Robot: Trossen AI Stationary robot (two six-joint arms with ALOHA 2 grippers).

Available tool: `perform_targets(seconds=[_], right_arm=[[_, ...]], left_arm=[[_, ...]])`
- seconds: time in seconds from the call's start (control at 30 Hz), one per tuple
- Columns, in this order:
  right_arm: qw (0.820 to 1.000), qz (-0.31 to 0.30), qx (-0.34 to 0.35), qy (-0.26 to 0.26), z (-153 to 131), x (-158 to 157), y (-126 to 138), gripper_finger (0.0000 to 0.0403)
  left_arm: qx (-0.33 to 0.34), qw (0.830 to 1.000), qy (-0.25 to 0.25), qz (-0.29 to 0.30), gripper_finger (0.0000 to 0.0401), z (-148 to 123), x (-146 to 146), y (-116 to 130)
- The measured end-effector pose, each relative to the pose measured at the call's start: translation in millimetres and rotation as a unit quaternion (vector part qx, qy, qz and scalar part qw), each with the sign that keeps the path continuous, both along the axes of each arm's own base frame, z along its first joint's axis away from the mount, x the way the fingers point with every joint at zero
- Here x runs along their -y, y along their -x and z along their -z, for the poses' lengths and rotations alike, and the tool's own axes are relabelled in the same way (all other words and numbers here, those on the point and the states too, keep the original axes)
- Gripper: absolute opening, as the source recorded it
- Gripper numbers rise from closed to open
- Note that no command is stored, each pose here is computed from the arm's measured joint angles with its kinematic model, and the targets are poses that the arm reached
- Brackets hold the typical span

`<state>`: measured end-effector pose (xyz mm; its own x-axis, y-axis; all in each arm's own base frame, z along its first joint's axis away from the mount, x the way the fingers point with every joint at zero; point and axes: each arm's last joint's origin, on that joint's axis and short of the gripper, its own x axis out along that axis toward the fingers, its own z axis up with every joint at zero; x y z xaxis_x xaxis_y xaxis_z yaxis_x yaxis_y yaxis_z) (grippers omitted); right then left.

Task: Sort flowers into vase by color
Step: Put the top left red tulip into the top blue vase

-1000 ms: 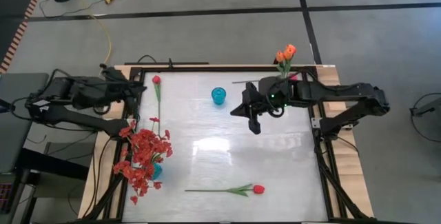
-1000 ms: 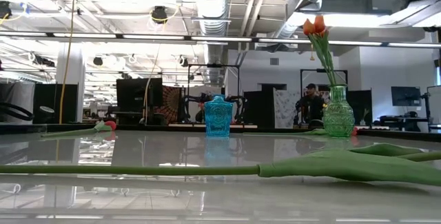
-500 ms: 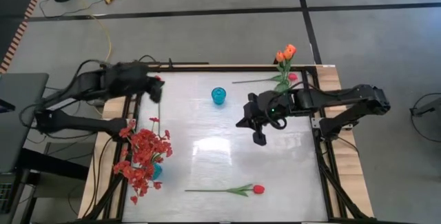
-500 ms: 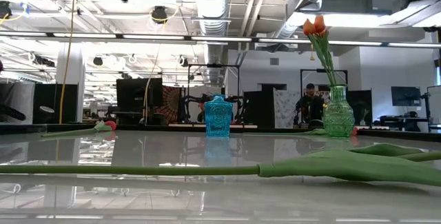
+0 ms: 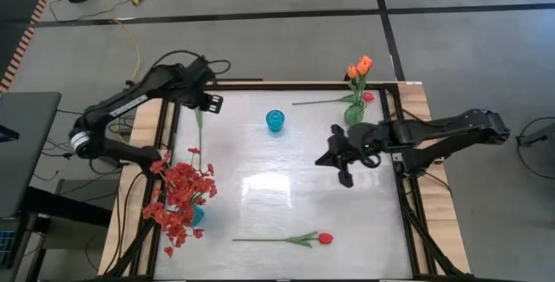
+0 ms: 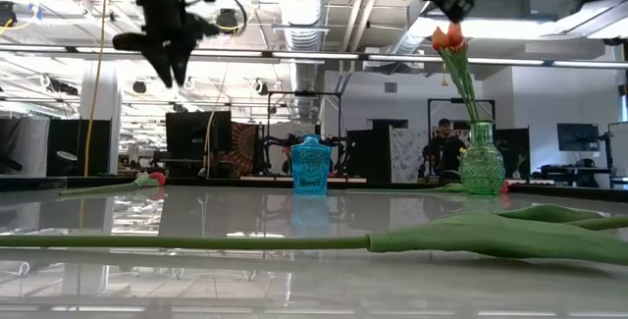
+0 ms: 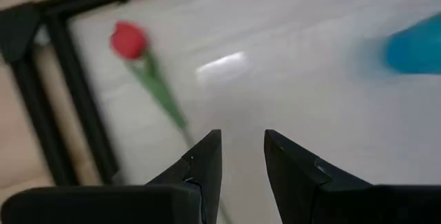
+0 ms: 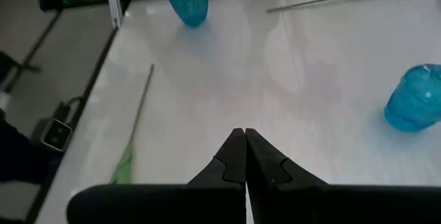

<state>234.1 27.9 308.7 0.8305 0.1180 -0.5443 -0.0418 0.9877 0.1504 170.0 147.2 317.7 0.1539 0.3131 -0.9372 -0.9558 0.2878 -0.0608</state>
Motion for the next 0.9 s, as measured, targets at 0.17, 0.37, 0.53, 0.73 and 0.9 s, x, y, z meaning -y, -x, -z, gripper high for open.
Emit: perform_targets(seconds=[0.17,0.37,0.53,0.73,0.9], right_arm=[[0.999,0.01,0.033,-0.015,2,3,24,0.0025],[0.998,0.01,0.056,-0.017,0,4,30,0.0024],[0.999,0.008,0.047,-0.018,2,3,29,0.0025],[0.999,0.008,0.047,-0.02,2,3,29,0.0025],[0.999,0.007,0.049,-0.019,2,3,28,0.0025]], left_arm=[[-0.07,0.997,0.021,0.018,0.0111,19,-10,-10],[-0.094,0.995,0.036,-0.01,0.0152,37,-20,-13],[-0.068,0.995,0.057,-0.048,0.0172,69,-5,2],[-0.035,0.993,0.068,-0.091,0.0174,105,4,14],[-0.049,0.992,0.057,-0.1,0.0174,125,5,18]])
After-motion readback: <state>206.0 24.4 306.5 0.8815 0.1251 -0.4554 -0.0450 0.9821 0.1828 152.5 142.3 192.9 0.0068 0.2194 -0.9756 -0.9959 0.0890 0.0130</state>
